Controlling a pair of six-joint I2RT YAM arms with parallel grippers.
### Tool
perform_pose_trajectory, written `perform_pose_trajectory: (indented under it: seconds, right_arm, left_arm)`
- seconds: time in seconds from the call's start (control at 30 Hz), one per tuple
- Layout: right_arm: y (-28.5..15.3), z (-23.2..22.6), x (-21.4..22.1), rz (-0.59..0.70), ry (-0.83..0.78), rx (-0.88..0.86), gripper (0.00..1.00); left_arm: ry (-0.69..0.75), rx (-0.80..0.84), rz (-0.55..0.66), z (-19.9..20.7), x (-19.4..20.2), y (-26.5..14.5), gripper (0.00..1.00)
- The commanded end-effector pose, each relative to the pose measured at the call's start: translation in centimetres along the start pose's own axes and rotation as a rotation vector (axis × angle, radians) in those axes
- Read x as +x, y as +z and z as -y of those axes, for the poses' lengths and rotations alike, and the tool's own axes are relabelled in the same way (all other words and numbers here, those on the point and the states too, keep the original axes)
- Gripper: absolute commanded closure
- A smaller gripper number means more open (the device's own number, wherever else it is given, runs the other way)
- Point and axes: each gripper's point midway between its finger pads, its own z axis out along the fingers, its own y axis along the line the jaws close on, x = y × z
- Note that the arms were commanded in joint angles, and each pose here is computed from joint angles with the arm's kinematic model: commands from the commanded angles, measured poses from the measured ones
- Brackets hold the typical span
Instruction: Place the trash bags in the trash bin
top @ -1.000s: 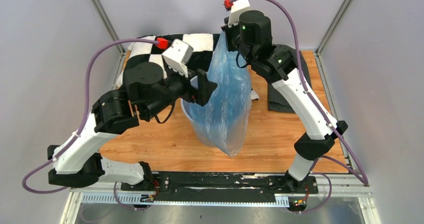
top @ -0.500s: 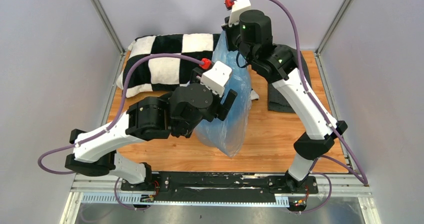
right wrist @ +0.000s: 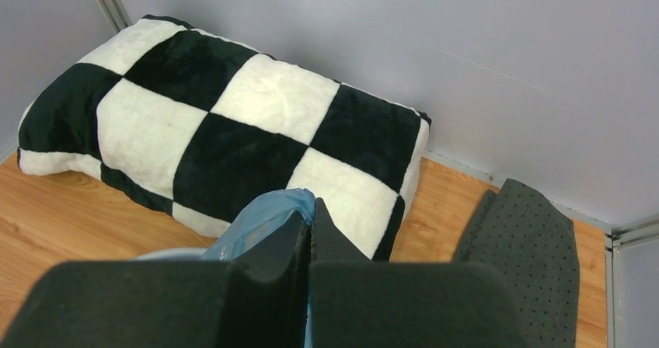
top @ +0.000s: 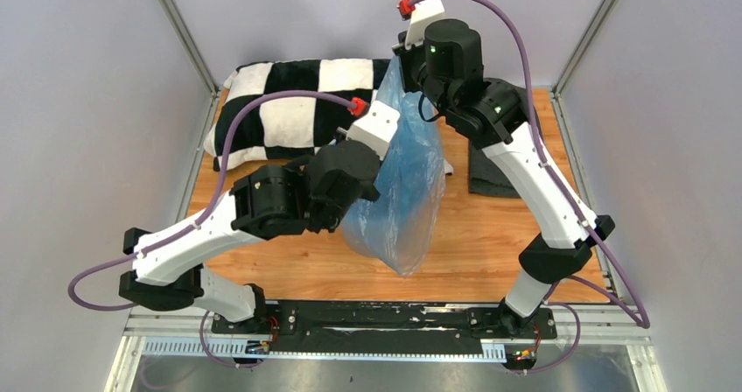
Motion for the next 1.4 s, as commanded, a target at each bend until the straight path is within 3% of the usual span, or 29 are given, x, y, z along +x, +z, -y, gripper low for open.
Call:
perform_pose_trajectory:
  seconds: [0.0, 0.1, 0.33, 0.47, 0.83, 1.3, 1.37]
  right_arm:
    - [-2.1, 1.2, -1.0, 0.023, 0.019, 0.016, 1.00]
    - [-2.0, 1.4, -1.1, 0.024, 0.007, 0.026, 1.00]
    - [-1.3, 1.2, -0.9, 0.014, -0.006, 0.033, 1.00]
    - [-1.1, 1.1, -1.0, 0.015, -0.007, 0.031, 1.00]
    - [-0.9, 1.3, -0.3, -0.005, -0.021, 0.042, 1.00]
    - [-1.0, 1.3, 0.0, -0.013, -0.020, 0.042, 1.00]
    - [-1.0, 1.3, 0.1, -0.015, -0.020, 0.043, 1.00]
  left_arm:
    - [-0.072, -0.062, -0.027, -3.8, 0.7, 1.3, 1.00]
    - [-0.115, -0.013, -0.015, -4.1, -0.1, 1.2, 0.97]
    - [-0.169, 0.224, 0.011, 0.0, -2.3, -0.8, 0.61]
    - [-0.150, 0.252, -0.001, 1.3, -2.0, -0.9, 0.49]
    - [-0.069, 0.256, -0.094, 4.8, 1.4, 0.6, 0.43]
    - [0.037, 0.097, -0.184, 3.5, 5.6, 1.7, 0.37]
    - [0.039, 0.084, -0.187, 3.4, 5.9, 1.8, 0.42]
